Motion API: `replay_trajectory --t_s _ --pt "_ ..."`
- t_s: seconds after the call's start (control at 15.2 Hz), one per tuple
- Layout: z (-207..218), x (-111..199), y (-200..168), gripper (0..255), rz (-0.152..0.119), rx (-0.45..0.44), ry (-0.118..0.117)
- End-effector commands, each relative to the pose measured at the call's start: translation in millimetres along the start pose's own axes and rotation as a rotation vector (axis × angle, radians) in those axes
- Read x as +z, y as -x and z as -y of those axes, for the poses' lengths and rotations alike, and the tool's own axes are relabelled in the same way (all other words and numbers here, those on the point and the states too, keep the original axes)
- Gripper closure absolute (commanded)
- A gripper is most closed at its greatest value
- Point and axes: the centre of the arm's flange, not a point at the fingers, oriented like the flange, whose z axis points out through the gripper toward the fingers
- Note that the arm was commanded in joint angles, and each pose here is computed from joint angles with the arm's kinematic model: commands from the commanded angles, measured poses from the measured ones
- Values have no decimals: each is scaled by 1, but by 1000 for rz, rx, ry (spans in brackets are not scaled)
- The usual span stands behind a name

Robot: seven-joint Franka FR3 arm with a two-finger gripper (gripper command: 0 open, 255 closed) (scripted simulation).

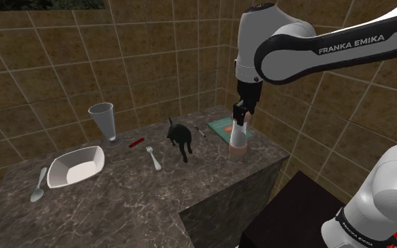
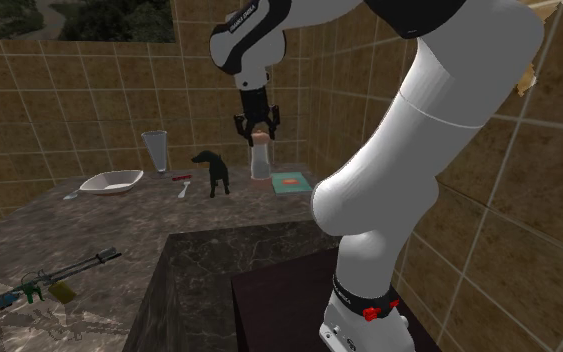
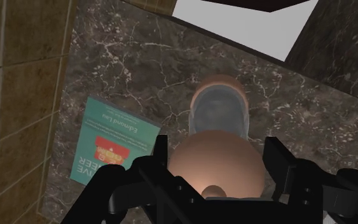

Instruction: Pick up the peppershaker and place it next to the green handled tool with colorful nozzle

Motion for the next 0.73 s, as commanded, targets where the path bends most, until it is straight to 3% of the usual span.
replay_trajectory --t_s 0.0,0.66 --pt "-2 -12 -1 255 0 0 0" --pt "-11 -64 -2 255 0 0 0"
